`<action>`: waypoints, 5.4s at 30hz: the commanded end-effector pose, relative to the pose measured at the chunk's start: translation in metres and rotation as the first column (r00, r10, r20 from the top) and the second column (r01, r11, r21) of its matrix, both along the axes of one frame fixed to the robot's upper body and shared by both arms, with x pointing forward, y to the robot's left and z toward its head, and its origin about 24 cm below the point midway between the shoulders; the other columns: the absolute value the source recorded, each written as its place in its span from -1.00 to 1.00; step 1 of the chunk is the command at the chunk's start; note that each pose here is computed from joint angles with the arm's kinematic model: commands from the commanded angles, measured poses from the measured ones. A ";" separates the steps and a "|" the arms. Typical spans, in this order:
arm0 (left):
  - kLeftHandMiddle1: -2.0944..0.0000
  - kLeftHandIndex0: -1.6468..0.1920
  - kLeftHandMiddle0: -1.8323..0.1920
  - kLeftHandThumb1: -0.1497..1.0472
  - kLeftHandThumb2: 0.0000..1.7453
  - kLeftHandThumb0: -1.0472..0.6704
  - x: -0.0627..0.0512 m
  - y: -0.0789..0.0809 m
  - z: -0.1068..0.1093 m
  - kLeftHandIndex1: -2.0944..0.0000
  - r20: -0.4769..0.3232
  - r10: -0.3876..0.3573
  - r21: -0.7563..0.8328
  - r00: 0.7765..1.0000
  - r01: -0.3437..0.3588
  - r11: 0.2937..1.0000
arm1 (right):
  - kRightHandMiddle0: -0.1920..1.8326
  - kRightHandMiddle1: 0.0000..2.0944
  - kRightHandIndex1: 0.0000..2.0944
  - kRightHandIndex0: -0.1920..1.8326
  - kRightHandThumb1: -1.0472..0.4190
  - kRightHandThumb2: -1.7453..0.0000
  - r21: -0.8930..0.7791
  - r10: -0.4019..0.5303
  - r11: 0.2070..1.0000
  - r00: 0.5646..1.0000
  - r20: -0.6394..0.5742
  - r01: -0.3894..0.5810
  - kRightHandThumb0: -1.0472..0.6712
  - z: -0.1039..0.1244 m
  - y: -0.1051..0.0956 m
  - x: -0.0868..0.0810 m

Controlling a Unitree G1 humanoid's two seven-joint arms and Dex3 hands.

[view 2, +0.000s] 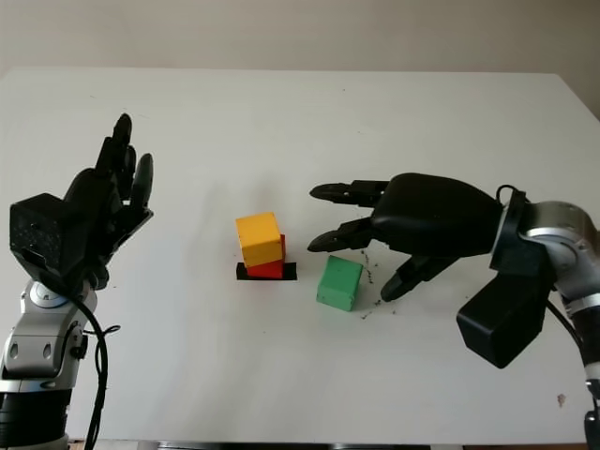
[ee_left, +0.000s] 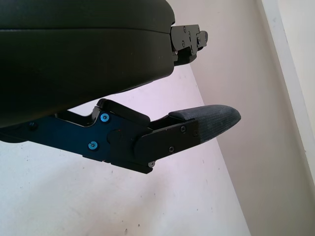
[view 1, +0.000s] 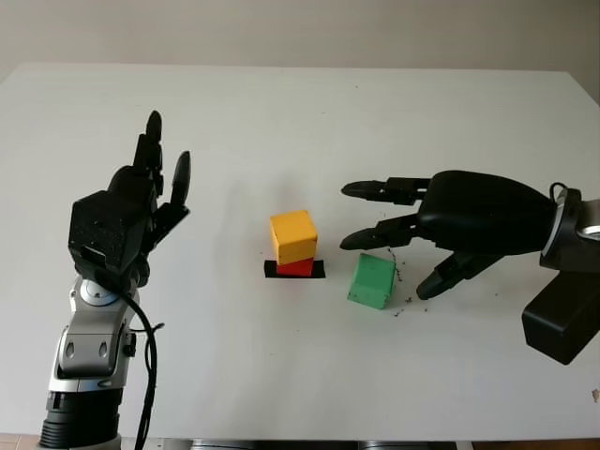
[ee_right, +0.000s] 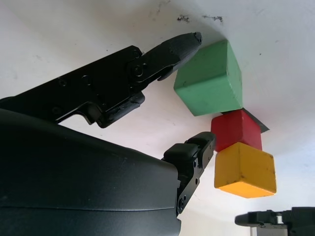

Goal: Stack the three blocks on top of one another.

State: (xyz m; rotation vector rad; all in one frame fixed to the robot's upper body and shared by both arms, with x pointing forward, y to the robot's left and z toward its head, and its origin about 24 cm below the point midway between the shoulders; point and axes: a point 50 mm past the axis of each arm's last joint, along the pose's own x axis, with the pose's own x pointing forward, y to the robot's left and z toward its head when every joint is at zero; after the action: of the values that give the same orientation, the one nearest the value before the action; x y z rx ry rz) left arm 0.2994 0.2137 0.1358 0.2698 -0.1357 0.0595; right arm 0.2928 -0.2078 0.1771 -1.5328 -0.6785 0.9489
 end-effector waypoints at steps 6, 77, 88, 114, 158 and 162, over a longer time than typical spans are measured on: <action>0.95 0.94 0.96 1.00 -0.21 -0.59 0.000 0.000 0.002 0.95 0.018 -0.005 0.003 1.000 0.005 1.000 | -0.28 -0.94 -0.95 -0.71 -0.79 0.92 0.013 0.023 1.000 1.000 0.011 -0.023 -0.40 -0.002 0.005 0.004; 0.95 0.95 0.96 1.00 -0.23 -0.59 -0.004 -0.004 0.001 0.95 0.037 0.017 -0.032 0.999 -0.015 0.999 | -0.40 0.25 -0.91 -0.46 -0.85 0.94 0.402 -0.252 0.841 0.920 -0.301 0.362 -0.33 0.065 0.005 0.049; 0.95 0.92 0.96 1.00 -0.26 -0.62 -0.003 -0.004 0.004 0.94 0.029 0.025 -0.039 0.999 -0.024 0.999 | -0.33 0.21 -0.90 -0.39 -0.79 0.95 0.379 -0.244 0.795 0.821 -0.516 0.474 -0.35 0.116 0.027 0.059; 0.95 0.93 0.95 1.00 -0.24 -0.59 -0.005 -0.006 0.003 0.95 0.019 0.037 -0.063 0.999 -0.035 0.997 | -0.46 0.45 -0.96 -0.44 -0.87 0.93 0.232 -0.261 0.827 0.715 -0.649 0.512 -0.33 0.112 0.106 0.050; 0.95 0.95 0.97 1.00 -0.24 -0.61 -0.006 -0.006 0.002 0.95 0.022 0.024 -0.058 0.999 -0.023 0.998 | -0.47 0.46 -0.94 -0.42 -0.89 0.94 0.163 -0.322 0.813 0.665 -0.674 0.559 -0.39 0.067 0.100 0.057; 0.95 0.96 0.97 1.00 -0.24 -0.61 -0.006 -0.006 0.002 0.95 0.024 0.023 -0.058 0.999 -0.021 0.998 | -0.46 0.46 -0.94 -0.41 -0.89 0.94 0.162 -0.323 0.814 0.666 -0.673 0.558 -0.38 0.067 0.102 0.056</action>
State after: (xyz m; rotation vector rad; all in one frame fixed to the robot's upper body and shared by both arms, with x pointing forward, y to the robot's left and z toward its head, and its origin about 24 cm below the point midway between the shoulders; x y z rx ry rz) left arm 0.2957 0.2072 0.1351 0.2075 -0.1385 0.0878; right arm 0.3495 -0.1083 0.2445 -0.8940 0.0407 0.8088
